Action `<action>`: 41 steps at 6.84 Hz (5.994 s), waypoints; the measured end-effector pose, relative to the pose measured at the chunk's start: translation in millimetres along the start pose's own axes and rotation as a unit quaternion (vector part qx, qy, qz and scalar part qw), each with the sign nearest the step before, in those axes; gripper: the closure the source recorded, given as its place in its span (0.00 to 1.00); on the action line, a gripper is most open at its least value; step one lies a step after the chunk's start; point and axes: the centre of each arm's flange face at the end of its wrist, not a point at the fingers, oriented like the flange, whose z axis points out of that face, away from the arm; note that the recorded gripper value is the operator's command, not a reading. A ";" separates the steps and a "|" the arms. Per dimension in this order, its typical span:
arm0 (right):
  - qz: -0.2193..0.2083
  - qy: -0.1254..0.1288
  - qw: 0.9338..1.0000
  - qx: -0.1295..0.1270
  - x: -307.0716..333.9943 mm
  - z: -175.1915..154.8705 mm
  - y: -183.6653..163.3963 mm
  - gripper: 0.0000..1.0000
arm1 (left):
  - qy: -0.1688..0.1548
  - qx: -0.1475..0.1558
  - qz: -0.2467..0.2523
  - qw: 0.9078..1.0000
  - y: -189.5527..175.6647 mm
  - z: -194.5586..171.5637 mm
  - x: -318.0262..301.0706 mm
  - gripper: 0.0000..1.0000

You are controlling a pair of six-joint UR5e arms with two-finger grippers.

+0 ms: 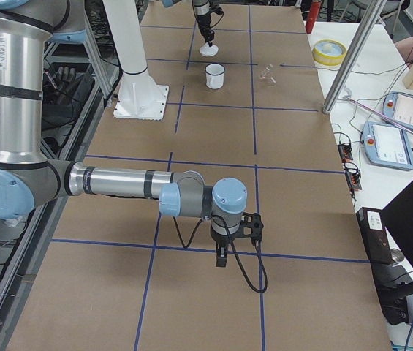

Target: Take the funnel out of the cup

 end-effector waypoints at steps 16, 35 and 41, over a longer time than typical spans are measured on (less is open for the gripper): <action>0.000 0.000 1.000 0.000 -0.1 -0.1 0.0 0.00 | -0.051 -0.013 -0.003 0.999 34.9 31.7 142.4 1.00; 0.000 0.000 1.000 0.000 0.2 0.2 0.0 0.00 | -0.034 -0.015 0.085 0.996 -6.4 14.7 137.8 0.00; 0.000 0.000 1.000 0.000 0.4 0.5 0.1 0.00 | -0.041 -0.076 0.310 0.947 -303.3 -31.1 -47.5 0.00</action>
